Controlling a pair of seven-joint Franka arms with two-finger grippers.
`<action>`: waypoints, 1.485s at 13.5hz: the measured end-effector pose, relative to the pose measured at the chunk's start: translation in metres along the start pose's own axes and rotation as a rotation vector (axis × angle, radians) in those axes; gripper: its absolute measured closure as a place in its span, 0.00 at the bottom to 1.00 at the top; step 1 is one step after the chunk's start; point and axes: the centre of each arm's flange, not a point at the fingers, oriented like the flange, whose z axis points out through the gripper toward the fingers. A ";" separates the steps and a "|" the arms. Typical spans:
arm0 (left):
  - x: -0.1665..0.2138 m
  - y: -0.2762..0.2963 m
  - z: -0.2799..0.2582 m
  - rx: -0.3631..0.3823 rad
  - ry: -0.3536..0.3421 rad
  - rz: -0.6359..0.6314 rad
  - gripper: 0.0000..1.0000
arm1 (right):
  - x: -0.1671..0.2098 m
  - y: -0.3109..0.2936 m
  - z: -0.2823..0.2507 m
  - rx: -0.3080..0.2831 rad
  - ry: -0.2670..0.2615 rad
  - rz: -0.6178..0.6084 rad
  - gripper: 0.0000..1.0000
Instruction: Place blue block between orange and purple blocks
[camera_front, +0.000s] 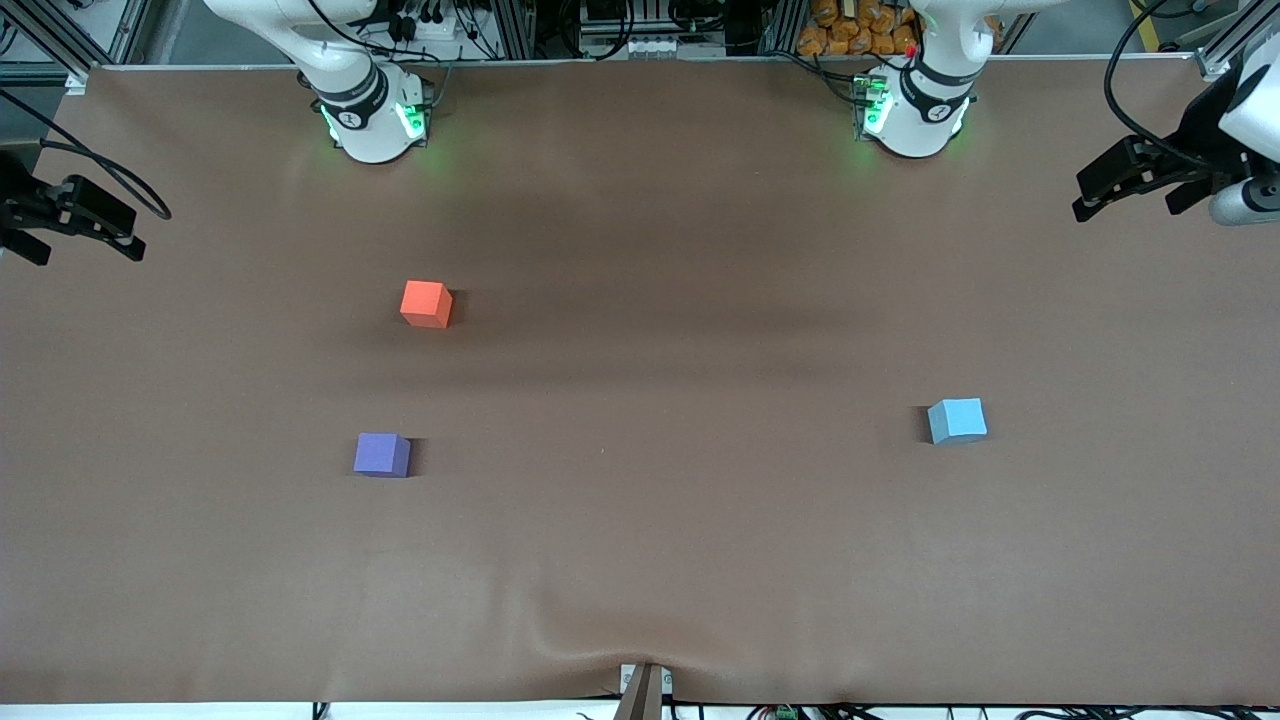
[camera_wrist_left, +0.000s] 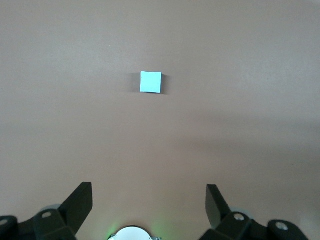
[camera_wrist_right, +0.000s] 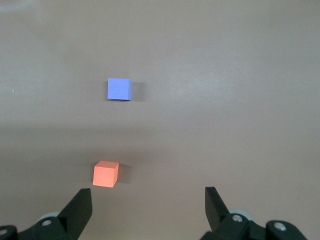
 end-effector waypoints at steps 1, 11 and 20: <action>0.000 -0.002 0.000 0.002 -0.004 -0.003 0.00 | 0.000 0.000 0.000 0.000 0.000 0.000 0.00; -0.002 -0.011 0.001 0.057 -0.017 -0.014 0.00 | 0.000 0.000 0.000 0.001 0.000 0.000 0.00; -0.001 -0.017 0.001 0.057 -0.018 -0.026 0.00 | 0.000 0.000 0.000 0.001 0.000 0.000 0.00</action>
